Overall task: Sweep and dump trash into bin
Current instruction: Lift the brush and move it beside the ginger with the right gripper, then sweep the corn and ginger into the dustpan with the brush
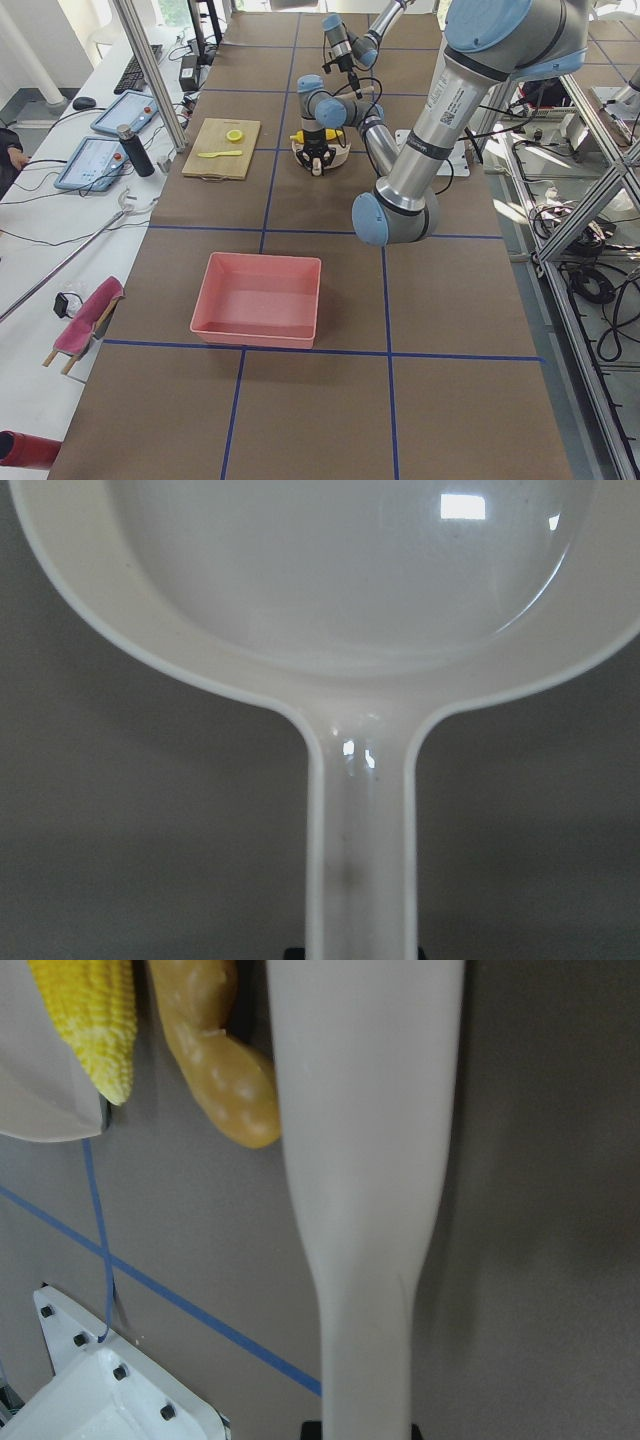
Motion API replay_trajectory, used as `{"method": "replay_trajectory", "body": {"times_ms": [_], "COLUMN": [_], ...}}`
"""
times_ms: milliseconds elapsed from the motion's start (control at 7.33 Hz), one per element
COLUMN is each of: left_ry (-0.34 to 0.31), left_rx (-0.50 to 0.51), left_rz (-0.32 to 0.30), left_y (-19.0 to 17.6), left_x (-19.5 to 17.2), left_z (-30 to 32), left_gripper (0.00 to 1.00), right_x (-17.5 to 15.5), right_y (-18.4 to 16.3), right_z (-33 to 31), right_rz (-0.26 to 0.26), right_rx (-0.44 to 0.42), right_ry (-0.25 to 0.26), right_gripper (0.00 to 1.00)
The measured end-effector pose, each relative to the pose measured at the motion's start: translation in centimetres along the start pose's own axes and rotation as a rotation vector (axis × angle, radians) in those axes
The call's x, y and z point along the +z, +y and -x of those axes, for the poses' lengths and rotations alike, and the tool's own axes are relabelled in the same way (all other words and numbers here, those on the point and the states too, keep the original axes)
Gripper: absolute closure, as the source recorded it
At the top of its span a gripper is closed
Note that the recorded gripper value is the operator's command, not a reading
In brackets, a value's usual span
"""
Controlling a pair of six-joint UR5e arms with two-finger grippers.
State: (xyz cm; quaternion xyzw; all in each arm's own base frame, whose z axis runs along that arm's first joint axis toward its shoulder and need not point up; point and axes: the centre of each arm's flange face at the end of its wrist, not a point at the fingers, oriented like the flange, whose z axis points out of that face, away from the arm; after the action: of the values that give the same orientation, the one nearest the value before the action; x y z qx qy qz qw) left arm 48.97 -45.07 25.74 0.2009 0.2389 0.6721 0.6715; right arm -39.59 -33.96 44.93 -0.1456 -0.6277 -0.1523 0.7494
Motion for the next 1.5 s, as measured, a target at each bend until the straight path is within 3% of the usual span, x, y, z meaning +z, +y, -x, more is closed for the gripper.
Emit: {"method": "replay_trajectory", "body": {"times_ms": [273,682,1500], "left_ry": [0.0,0.0,0.002], "left_rx": [0.001,0.0,-0.001], "left_rz": [0.0,0.0,0.006], "left_y": [0.0,0.0,0.1], "left_x": [0.0,0.0,0.3], "left_z": [0.0,0.0,0.1], "left_gripper": [1.0,1.0,1.0], "right_x": [1.4,3.6,8.7], "right_y": [0.3,-2.2,-5.8], "right_z": [0.4,4.7,12.7], "right_rz": [0.018,0.021,-0.025], "right_rx": [-0.005,-0.008,0.0], "right_ry": [0.001,-0.025,-0.057], "right_gripper": [1.0,1.0,1.0]}}
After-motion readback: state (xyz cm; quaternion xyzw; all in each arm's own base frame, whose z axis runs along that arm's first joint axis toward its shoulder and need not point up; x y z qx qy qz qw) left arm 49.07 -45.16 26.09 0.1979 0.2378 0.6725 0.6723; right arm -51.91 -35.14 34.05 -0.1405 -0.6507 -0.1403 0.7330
